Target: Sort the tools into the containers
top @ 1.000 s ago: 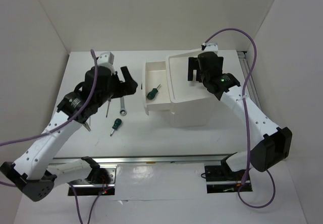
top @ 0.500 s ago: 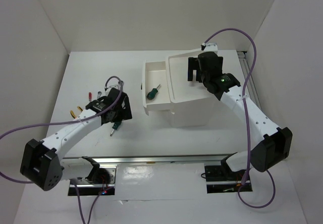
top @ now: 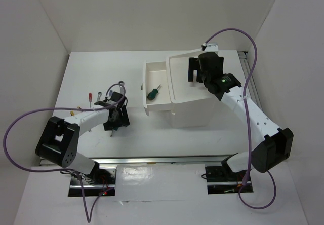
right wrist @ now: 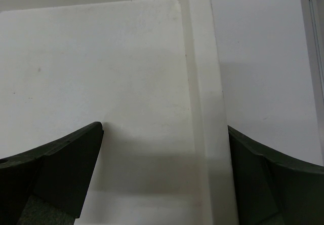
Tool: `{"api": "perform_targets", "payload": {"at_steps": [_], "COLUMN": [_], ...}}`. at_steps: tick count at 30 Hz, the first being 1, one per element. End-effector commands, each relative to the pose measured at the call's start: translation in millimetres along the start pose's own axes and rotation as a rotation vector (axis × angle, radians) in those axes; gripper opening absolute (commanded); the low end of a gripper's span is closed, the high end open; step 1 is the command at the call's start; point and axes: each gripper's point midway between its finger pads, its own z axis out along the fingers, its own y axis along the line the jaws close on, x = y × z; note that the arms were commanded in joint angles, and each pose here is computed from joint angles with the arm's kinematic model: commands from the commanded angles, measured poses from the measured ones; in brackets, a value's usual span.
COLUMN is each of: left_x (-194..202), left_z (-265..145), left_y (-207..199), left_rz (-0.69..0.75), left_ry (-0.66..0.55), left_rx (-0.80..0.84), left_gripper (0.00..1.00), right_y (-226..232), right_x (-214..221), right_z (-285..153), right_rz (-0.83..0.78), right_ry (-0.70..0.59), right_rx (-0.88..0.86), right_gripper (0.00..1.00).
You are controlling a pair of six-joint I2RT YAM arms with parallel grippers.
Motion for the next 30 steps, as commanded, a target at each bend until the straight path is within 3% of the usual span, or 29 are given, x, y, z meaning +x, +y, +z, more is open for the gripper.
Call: {"api": "perform_targets", "payload": {"at_steps": [1,2,6,7,10,11,18,23,28,30], "left_x": [6.6,14.0,18.6,18.6,14.5,9.0,-16.8,-67.1,-94.1,-98.6], "left_z": [15.2,19.6,26.0,26.0,17.4,14.2,-62.1,-171.8,-264.0,-283.2], "left_y": [-4.8,-2.8,-1.0,-1.0,-5.5,-8.9,-22.6,-43.5,-82.3,-98.1], "left_rz": [-0.035,-0.032,-0.030,-0.029,-0.021,-0.025,-0.079,-0.084,-0.012,0.017], "left_ry": [0.021,0.041,0.053,0.053,0.045,0.030,-0.141,-0.365,-0.485,-0.511], "left_rx": [0.019,0.017,0.008,0.008,0.018,0.030,0.094,0.321,0.612,0.716], "left_gripper": [0.83,0.82,0.58,0.28,0.11,0.00,0.00,0.00,0.00,0.00], "right_y": [18.8,16.7,14.9,14.0,9.3,9.3,-7.3,-14.8,-17.1,-20.6], "right_x": [42.0,39.2,36.3,38.6,37.1,37.1,42.4,39.1,33.1,30.3], "right_z": [-9.4,-11.6,-12.9,-13.6,-15.3,-15.3,-8.4,-3.7,-3.7,-4.5], "right_rz": [-0.071,-0.068,-0.067,-0.072,-0.067,-0.067,0.024,0.047,0.048,0.053], "right_ry": [0.152,0.141,0.137,0.147,0.148,0.148,0.162,0.158,0.147,0.146], "right_rx": [-0.081,-0.074,-0.065,-0.063,-0.037,-0.037,0.051,0.103,0.121,0.128], "right_gripper": [1.00,1.00,1.00,1.00,1.00,1.00,1.00,1.00,1.00,1.00]}}
